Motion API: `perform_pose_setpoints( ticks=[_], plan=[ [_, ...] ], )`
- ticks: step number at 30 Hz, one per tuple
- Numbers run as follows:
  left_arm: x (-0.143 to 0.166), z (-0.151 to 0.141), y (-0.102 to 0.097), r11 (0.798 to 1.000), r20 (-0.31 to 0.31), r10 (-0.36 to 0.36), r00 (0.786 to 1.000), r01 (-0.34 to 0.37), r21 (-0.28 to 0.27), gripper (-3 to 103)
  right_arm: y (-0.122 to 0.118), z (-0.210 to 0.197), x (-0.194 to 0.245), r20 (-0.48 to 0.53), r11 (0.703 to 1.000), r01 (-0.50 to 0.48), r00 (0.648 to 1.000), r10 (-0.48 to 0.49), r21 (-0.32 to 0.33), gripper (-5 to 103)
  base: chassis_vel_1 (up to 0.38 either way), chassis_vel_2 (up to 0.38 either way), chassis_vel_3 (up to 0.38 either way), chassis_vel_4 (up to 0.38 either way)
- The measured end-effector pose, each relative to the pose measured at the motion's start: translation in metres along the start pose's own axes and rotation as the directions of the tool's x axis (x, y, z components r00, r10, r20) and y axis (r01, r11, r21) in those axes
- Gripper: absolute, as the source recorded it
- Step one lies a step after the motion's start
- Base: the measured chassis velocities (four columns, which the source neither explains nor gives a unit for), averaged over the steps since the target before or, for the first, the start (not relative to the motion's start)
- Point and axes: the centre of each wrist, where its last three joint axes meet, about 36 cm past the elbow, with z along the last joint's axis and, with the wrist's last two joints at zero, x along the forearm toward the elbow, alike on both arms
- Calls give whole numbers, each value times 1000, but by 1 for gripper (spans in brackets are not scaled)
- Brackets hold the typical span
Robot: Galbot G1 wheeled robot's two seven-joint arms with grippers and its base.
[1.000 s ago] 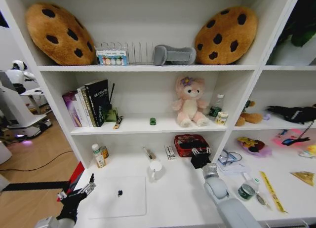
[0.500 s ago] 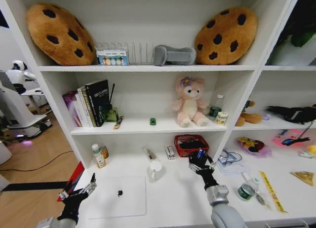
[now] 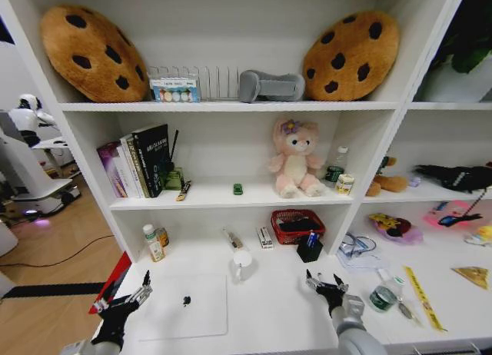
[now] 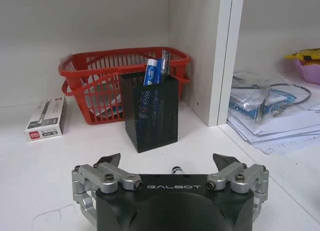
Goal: Organize the objects on the table.
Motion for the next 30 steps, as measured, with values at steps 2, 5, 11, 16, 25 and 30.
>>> perform_pose_setpoints(
  ticks=[2, 5, 11, 16, 25, 30],
  plan=[
    [1, 1, 0, 1000, -2, -4, 1000, 4, 0, 100, -3, 2, -6, -16, 1000, -10, 1000, 10, -4, 100, 0, 0, 0, 0],
    [1, 2, -1, 1000, -5, -5, 1000, 5, 3, 100, -5, 4, -11, -33, 1000, -17, 999, 17, -9, 100, 0, 0, 0, 0],
    [2, 1, -1, 1000, -3, -11, 1000, 11, 0, 100, -11, 9, -25, -60, 1000, -27, 998, 26, -11, 101, 0, 0, 0, 0],
    [3, 0, -1, 1000, 0, -15, 1000, 15, 0, 100, -8, 12, -28, -67, 1000, -23, 997, 23, -3, 86, 0, 0, 0, 0],
    [3, -1, -1, 1000, 4, -19, 1000, 19, 1, 100, -4, 17, -26, -73, 1000, -23, 997, 23, 0, 54, 0, 0, 0, 0],
    [2, -3, 0, 1000, 13, -25, 1000, 24, 6, 100, -5, 19, -26, -72, 1000, -28, 997, 28, 4, 37, 0, 0, 0, 0]
  ],
)
